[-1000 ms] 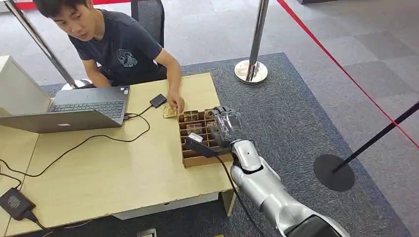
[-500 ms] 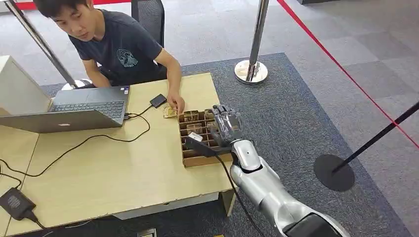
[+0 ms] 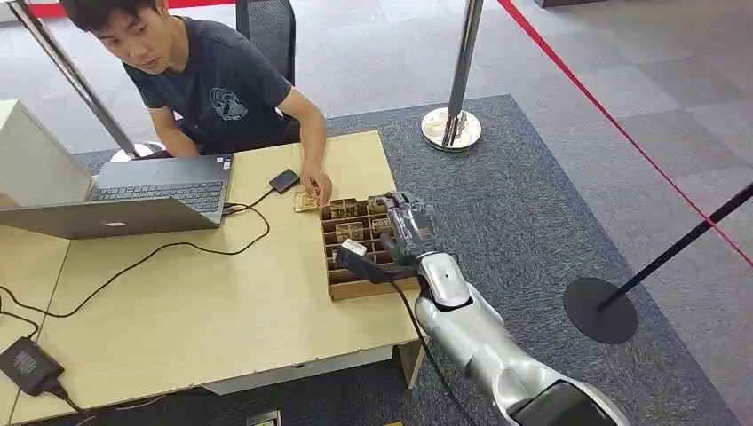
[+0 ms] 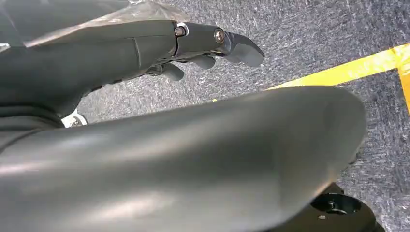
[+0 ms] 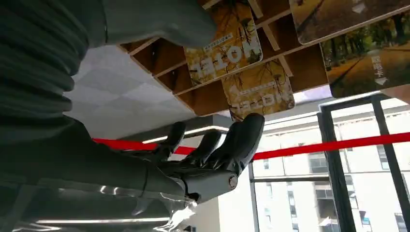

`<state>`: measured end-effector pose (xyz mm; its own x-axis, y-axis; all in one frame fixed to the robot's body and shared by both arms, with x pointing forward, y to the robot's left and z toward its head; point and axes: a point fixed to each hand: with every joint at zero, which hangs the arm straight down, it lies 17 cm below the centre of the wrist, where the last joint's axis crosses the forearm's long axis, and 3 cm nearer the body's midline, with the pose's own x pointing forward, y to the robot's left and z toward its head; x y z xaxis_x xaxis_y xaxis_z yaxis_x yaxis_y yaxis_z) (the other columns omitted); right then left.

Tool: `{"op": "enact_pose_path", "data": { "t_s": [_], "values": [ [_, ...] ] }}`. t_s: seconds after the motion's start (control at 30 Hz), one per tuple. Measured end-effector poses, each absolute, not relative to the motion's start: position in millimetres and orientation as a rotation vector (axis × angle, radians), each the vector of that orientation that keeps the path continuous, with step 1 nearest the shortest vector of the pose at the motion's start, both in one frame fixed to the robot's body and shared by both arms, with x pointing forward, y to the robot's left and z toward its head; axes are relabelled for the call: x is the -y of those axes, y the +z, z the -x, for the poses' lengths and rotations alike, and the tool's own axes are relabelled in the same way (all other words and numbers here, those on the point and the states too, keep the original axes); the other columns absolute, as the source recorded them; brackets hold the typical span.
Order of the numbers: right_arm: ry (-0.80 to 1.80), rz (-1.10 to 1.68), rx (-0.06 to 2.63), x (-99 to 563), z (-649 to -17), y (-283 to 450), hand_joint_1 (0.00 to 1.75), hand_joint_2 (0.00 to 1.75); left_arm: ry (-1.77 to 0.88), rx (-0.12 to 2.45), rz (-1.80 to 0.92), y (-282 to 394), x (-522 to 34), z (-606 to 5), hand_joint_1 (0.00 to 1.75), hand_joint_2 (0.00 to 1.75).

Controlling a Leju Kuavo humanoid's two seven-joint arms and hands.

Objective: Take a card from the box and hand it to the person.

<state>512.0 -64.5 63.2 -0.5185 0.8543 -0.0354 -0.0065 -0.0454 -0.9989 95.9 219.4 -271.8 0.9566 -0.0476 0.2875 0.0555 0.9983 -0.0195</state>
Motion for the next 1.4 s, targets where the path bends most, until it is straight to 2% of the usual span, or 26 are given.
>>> {"op": "enact_pose_path", "data": {
  "t_s": [0.13,0.3,0.33,0.63,0.7,1.03,1.4],
  "values": [
    [1.640,0.916,1.554,67.0,-512.2,60.5,0.82,1.75,-0.055,0.291,0.027,-271.8,-219.3,-95.8,0.00,0.00],
    [1.637,0.919,1.552,69.3,-512.9,59.8,0.72,1.75,-0.059,0.291,0.027,-271.8,-219.3,-95.6,0.00,0.00],
    [1.637,0.920,1.550,69.8,-513.1,59.4,0.65,1.75,-0.060,0.291,0.027,-271.8,-219.3,-95.6,0.00,0.00],
    [1.634,0.916,1.536,74.3,-513.6,55.2,0.68,1.75,-0.061,0.290,0.027,-271.9,-219.1,-95.4,0.00,0.00],
    [1.635,0.916,1.534,74.8,-513.7,54.6,0.75,1.75,-0.061,0.291,0.027,-271.9,-219.2,-95.5,0.00,0.00],
    [1.640,0.915,1.519,77.6,-516.0,52.8,0.70,1.75,-0.061,0.290,0.025,-272.0,-219.5,-95.4,0.00,0.00],
    [1.633,0.915,1.504,78.4,-517.4,51.3,0.75,1.75,-0.063,0.290,0.025,-272.0,-219.5,-95.4,0.00,0.00]
  ]
}}
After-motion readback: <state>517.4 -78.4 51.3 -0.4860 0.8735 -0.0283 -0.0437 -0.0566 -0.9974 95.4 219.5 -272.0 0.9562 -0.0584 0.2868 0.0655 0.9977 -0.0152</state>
